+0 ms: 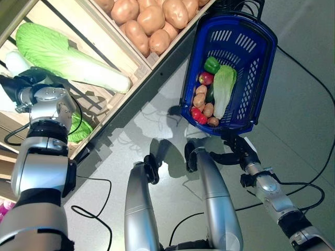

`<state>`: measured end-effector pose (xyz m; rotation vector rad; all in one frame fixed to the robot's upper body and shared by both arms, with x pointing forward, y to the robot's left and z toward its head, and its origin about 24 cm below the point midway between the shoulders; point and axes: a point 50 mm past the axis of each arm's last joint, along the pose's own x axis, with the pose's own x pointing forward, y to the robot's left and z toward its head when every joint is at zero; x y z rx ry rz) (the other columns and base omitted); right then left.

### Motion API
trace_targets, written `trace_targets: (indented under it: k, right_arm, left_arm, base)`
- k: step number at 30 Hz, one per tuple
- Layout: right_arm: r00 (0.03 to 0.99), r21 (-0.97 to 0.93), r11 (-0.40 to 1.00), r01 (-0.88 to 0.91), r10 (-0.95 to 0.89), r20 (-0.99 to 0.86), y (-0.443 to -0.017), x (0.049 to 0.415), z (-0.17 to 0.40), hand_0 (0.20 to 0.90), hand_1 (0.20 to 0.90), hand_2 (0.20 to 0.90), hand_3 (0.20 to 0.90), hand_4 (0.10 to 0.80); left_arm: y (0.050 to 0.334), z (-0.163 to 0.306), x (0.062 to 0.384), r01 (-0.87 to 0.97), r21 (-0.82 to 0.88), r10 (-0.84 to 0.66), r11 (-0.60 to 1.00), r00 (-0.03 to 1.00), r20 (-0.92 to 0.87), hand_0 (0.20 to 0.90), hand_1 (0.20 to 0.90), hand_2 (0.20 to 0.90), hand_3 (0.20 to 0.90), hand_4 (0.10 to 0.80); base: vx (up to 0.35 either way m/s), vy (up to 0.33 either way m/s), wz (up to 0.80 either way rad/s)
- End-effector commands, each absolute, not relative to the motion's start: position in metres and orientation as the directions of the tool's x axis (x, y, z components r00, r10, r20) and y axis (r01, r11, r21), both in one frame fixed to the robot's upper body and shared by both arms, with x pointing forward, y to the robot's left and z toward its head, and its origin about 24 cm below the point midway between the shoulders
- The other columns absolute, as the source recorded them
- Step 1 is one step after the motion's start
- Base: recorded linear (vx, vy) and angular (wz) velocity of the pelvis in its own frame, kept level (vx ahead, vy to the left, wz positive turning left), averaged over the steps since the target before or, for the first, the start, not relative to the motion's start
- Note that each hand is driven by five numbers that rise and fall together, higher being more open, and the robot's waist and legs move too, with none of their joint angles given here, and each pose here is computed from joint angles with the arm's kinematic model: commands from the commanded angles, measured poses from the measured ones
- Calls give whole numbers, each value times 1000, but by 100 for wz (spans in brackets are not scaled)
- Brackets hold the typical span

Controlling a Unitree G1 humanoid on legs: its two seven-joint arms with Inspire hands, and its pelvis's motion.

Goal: Put vegetables into the basket

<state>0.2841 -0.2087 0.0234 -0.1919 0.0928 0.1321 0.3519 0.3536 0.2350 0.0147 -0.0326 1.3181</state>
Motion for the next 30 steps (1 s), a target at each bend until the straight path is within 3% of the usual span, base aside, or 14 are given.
trace_targets:
  k: [1,7,8,9,10,11,30]
  right_arm:
    - [994,-158,983,-95,103,43,-208,285,48,900,900,900,900,800]
    - [995,-167,983,-80,90,52,-213,284,52,900,900,900,900,800]
    - [995,-169,983,-70,81,57,-215,283,53,900,900,900,900,800]
    - [995,-169,983,-69,80,59,-216,283,53,900,900,900,900,800]
    - [996,-169,984,-57,69,63,-219,283,55,900,900,900,900,800]
    - [996,-170,984,-55,66,63,-220,282,55,900,900,900,900,800]
    - [994,-130,991,-42,55,94,-227,276,55,900,900,900,900,800]
  left_arm:
    - [384,265,334,-968,-93,971,235,230,61,900,900,900,900,800]
    - [383,262,341,-915,-140,925,379,380,16,900,900,900,900,800]
    - [382,263,344,-890,-165,903,426,428,21,636,636,636,636,624]
    - [382,263,344,-887,-168,901,430,432,23,636,636,636,636,624]
    - [381,265,345,-863,-183,880,471,473,35,368,368,368,368,445]
    - [381,266,346,-857,-187,876,480,482,38,300,300,300,300,400]
    - [385,284,340,-833,-135,842,537,518,149,300,300,300,300,400]
  base:
    - [-34,21,-3]
    - [-23,13,0]
    - [-30,16,-2]
    - [-51,19,-1]
    - [-33,10,-2]
    - [-57,19,-1]
    - [-38,-18,3]
